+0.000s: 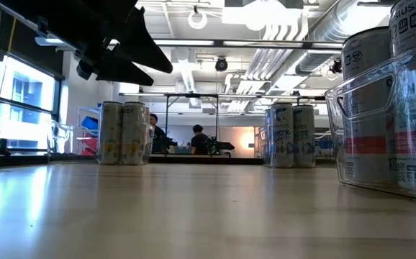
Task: Sort soda cans
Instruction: Put the white-pink soda can into the bottom right transparent bin
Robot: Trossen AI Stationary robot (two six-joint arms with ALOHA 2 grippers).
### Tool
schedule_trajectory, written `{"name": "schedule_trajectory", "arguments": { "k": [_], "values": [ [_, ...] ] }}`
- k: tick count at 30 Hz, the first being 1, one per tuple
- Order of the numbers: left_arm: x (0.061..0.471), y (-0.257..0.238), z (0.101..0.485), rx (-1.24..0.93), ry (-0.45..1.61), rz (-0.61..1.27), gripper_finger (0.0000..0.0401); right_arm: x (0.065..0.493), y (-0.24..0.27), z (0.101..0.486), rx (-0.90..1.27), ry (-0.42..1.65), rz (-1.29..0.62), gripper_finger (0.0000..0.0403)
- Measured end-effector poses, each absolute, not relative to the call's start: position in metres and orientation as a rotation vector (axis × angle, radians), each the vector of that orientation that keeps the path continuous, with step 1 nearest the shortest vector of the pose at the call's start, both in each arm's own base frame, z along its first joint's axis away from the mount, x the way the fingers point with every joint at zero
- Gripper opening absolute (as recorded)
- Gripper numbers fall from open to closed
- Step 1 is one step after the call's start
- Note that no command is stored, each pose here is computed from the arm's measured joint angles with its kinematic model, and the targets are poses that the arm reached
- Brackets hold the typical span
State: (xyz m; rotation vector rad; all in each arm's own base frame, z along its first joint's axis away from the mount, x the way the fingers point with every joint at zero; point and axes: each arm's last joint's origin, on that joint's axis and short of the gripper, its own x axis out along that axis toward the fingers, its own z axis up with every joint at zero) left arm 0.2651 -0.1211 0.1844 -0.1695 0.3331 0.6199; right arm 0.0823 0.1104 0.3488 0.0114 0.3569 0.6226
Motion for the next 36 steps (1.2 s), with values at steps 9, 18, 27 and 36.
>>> {"name": "schedule_trajectory", "arguments": {
  "k": [9, 18, 27, 36],
  "values": [
    [0.266, -0.121, 0.185, -0.169, 0.328, 0.620, 0.0299, 0.086, 0.153, 0.326, -0.062, 0.404, 0.403, 0.0240],
    [0.266, -0.121, 0.185, -0.167, 0.327, 0.622, 0.0299, 0.080, 0.176, 0.296, -0.050, 0.390, 0.093, 0.0240],
    [0.266, -0.121, 0.185, -0.151, 0.331, 0.618, 0.0299, 0.088, 0.199, 0.268, 0.031, 0.361, -0.064, 0.0240],
    [0.266, -0.121, 0.185, -0.152, 0.330, 0.618, 0.0299, 0.092, 0.209, 0.237, 0.111, 0.313, -0.214, 0.0240]
  ]
}}
